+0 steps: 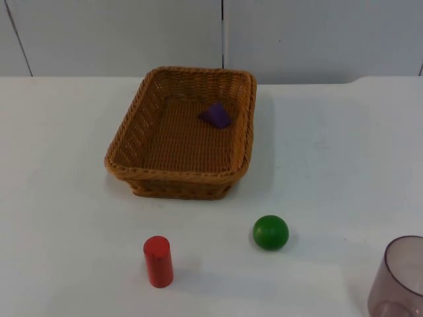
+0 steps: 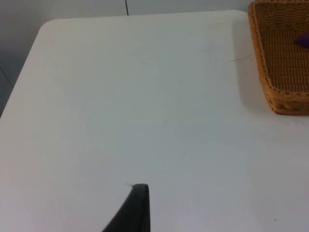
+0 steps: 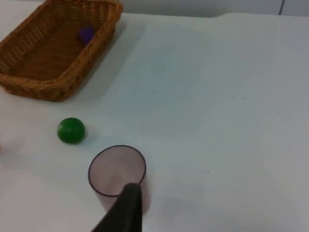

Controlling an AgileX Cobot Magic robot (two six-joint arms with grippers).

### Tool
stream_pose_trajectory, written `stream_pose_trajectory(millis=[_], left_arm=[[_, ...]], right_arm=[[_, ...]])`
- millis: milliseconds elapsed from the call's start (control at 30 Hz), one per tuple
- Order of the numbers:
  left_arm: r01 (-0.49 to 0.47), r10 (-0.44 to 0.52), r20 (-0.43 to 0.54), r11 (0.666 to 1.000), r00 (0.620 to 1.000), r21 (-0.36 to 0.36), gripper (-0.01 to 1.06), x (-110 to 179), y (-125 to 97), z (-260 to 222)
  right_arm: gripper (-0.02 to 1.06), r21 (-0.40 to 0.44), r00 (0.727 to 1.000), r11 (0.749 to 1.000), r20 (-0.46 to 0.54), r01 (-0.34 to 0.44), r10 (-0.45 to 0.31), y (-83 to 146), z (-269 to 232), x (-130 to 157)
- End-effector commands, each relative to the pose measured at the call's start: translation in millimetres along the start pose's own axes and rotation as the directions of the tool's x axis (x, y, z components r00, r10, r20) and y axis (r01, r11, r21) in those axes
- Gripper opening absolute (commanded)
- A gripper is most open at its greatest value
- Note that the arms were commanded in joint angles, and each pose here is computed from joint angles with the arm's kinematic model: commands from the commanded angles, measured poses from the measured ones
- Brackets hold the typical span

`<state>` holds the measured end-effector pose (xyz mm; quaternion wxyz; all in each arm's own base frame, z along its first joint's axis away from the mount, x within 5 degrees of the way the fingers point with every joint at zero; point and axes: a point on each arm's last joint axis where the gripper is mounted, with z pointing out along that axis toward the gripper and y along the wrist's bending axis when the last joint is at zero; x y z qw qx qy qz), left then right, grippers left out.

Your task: Pick up the basket with the left hand and place the triangular block into the basket with the right hand.

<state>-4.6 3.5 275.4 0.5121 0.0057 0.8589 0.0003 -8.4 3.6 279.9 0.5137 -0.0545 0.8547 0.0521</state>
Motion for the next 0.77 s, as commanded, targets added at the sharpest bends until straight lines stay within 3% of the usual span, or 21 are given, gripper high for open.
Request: stream_pose_trajectory(millis=[0, 733], left_arm=[[-0.002, 0.002, 0.002, 1.000, 1.000, 0.006, 1.05, 0.8, -0.1, 0.2], [0.011, -0.010, 0.002, 1.000, 1.000, -0.016, 1.05, 0.8, -0.2, 0.1]], right_arm=[[1.05, 0.027, 1.000, 1.000, 0.015, -0.014, 0.013, 0.3, 0.5, -0.7], [1.05, 0.053, 0.999, 0.998, 0.016, -0.031, 0.030, 0.9, 0.7, -0.8]])
